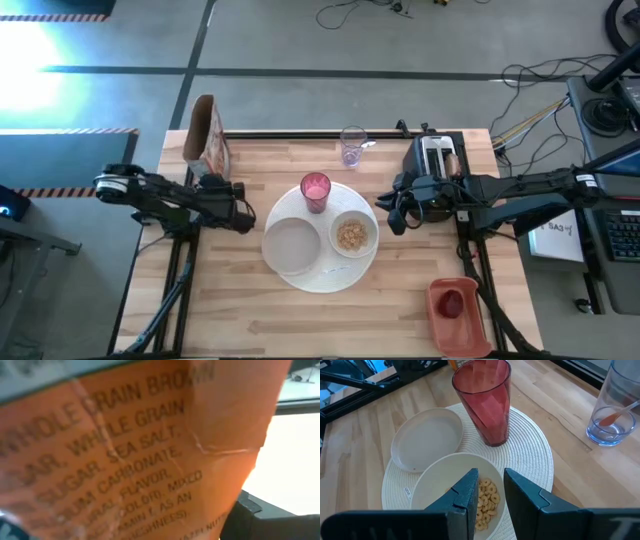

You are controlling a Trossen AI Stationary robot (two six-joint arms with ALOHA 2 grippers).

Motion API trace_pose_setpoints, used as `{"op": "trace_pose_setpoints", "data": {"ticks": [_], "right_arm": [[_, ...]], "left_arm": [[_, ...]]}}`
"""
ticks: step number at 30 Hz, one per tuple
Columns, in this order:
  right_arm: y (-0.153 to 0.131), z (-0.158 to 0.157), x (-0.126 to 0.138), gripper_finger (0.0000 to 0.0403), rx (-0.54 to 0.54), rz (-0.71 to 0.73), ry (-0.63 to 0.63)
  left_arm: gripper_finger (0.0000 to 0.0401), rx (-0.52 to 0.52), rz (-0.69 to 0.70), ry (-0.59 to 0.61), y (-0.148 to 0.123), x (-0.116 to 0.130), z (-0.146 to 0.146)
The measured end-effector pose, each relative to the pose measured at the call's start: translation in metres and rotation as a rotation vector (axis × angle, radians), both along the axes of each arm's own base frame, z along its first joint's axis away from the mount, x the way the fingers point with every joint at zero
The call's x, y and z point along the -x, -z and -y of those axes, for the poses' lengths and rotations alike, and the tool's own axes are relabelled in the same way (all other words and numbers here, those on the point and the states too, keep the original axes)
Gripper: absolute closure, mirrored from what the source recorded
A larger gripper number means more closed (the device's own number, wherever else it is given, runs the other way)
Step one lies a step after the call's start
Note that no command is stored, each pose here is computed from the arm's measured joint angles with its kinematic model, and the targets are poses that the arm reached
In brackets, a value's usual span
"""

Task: Arrange a breakfast setting
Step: Pour the cereal from the cereal box into the white bowl

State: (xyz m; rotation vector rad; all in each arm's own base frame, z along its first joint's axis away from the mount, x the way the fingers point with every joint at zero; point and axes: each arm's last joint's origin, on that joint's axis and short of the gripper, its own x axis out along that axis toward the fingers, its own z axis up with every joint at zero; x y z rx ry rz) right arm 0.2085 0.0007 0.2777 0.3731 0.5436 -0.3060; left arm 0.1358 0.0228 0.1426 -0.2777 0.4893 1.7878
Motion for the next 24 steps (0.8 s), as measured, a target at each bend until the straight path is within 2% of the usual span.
{"op": "trace_pose_setpoints", "data": {"ticks": [24], "right_arm": [[0.000, 0.000, 0.000, 0.0321, 0.000, 0.000, 0.000]], "left_arm": [[0.0233, 0.475, 0.011, 0.212, -0.029, 0.004, 0.007]]}}
